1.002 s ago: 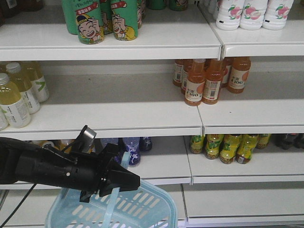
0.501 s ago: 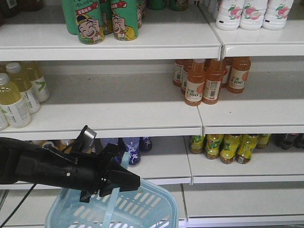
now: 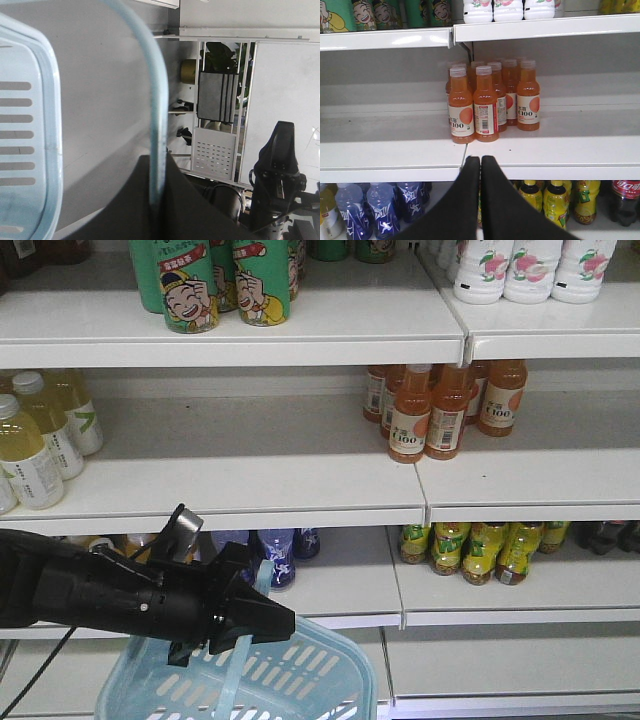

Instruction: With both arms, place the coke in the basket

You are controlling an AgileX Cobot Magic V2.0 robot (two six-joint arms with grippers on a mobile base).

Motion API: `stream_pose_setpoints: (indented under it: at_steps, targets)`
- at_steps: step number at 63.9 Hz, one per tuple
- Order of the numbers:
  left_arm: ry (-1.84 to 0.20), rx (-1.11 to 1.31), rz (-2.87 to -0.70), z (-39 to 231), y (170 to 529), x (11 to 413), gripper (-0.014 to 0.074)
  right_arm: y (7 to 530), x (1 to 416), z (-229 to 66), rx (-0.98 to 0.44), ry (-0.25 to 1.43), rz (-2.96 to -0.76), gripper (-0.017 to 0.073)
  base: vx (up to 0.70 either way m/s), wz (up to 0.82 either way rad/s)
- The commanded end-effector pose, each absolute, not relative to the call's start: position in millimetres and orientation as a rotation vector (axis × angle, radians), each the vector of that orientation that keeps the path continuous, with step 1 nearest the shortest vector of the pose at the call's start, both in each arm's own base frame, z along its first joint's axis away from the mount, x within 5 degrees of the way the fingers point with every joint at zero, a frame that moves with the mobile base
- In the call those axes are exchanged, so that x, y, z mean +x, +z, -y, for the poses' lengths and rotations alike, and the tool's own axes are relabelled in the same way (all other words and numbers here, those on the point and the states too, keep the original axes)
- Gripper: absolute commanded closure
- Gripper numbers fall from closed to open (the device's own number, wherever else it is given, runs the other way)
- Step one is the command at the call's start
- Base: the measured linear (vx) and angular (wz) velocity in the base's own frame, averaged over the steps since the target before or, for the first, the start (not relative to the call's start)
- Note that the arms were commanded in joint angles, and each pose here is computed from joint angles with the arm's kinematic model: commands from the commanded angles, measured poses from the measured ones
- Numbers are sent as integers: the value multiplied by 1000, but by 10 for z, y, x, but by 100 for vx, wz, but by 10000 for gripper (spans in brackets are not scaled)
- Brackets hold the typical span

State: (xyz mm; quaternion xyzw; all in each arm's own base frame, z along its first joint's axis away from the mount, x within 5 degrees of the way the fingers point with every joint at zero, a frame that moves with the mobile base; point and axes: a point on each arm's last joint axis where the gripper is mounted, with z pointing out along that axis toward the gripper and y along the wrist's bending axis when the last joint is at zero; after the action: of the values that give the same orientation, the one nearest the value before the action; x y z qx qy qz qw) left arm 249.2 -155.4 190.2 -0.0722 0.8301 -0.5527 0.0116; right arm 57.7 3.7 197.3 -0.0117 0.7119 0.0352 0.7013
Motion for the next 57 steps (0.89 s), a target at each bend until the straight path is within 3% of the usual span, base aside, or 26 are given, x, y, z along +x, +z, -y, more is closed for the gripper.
stream_pose_setpoints:
  at_steps: [1, 30, 57]
  targets:
    - [-1850, -186, -2475, 1597, 2139, 2467, 601, 2002, 588, -42, -39, 72, -1534, 569, 0, 0]
    - [-1850, -186, -2475, 1597, 2139, 2467, 601, 2002, 588, -42, -39, 72, -1534, 569, -2, -8]
    - [-1850, -186, -2475, 1597, 2139, 2467, 601, 2002, 588, -42, -39, 72, -1534, 569, -4, -30]
